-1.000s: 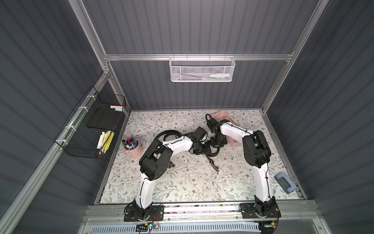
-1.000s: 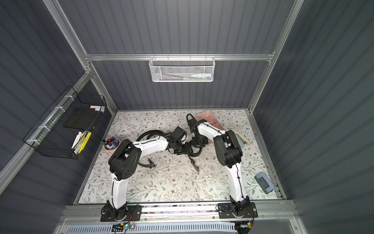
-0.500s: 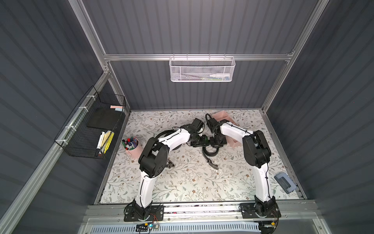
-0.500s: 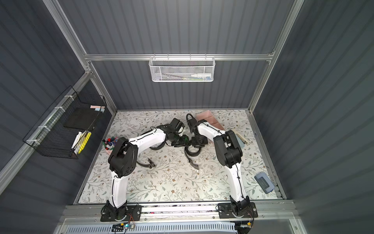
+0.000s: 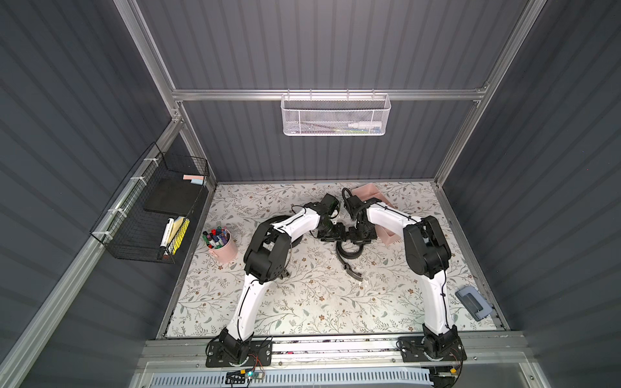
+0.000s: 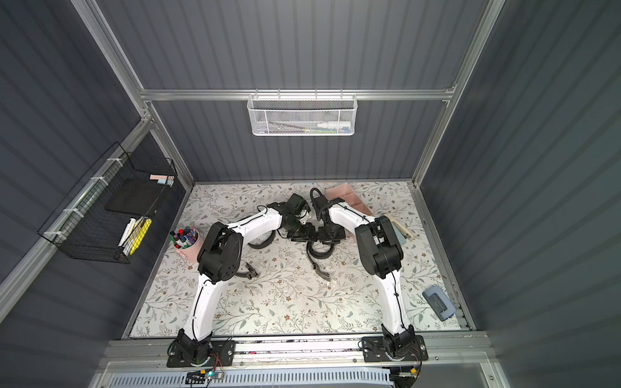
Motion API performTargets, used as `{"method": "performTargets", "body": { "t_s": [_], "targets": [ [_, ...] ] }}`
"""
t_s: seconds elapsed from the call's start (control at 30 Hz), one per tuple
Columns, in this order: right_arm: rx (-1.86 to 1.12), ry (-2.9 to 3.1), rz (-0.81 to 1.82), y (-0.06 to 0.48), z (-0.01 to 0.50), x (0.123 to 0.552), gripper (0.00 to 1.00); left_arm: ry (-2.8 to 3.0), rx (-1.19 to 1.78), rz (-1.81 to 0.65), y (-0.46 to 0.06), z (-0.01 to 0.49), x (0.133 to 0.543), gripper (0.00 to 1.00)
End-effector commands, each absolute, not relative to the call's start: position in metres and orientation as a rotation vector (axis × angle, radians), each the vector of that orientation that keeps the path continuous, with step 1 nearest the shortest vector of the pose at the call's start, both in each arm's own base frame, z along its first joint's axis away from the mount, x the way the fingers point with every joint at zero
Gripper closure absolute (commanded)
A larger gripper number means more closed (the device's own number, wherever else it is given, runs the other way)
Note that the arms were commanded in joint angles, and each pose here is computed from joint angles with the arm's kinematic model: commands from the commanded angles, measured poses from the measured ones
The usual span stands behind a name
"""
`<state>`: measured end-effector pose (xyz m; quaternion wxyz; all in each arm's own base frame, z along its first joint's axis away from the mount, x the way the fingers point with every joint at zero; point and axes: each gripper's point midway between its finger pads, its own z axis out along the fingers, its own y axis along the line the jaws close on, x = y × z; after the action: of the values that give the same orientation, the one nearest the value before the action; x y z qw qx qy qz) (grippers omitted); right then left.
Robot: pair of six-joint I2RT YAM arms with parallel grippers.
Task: Place the belts into the storage roll
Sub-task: Roll the belt at the center of the board.
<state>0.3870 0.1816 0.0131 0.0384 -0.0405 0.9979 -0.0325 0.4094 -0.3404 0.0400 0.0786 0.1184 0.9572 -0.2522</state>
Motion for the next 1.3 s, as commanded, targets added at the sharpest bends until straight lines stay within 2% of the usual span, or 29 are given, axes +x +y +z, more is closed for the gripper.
{"method": "performTargets", "body": {
  "t_s": [0.0, 0.4, 0.63, 0.67, 0.83, 0.9, 0.97, 1.1, 1.17, 1.27],
  "targets": [
    [-0.109, 3.123, -0.134, 0.174, -0.023, 0.378, 0.96, 2.917, 0.381, -0.719, -0.339, 0.024, 0.405, 0.42],
    [-0.105, 3.117, -0.080, 0.176, -0.022, 0.375, 0.96, 2.960, 0.533, -0.193, -0.323, 0.010, 0.399, 0.48],
    [-0.119, 3.098, -0.023, 0.180, -0.018, 0.373, 0.96, 2.921, 0.554, -0.101, -0.324, 0.009, 0.404, 0.52],
    [-0.123, 3.096, -0.004, 0.182, -0.018, 0.372, 0.97, 2.916, 0.557, -0.105, -0.327, 0.010, 0.405, 0.55],
    [-0.137, 3.079, 0.040, 0.185, -0.015, 0.372, 0.96, 2.925, 0.580, -0.096, -0.333, 0.008, 0.402, 0.83],
    [-0.135, 3.057, 0.062, 0.186, -0.009, 0.374, 0.90, 2.932, 0.575, -0.086, -0.330, 0.007, 0.399, 0.91],
    [-0.112, 3.022, 0.082, 0.183, 0.003, 0.379, 0.80, 2.931, 0.569, -0.070, -0.326, 0.009, 0.399, 0.95],
    [-0.037, 2.869, 0.194, 0.176, 0.050, 0.392, 0.49, 2.915, 0.584, -0.017, -0.319, 0.018, 0.399, 0.96],
    [-0.039, 2.767, 0.261, 0.174, 0.082, 0.393, 0.44, 2.904, 0.595, 0.008, -0.316, 0.022, 0.400, 0.97],
    [-0.097, 2.666, 0.371, 0.178, 0.112, 0.385, 0.41, 2.892, 0.607, 0.036, -0.311, 0.028, 0.399, 0.97]
  ]
}}
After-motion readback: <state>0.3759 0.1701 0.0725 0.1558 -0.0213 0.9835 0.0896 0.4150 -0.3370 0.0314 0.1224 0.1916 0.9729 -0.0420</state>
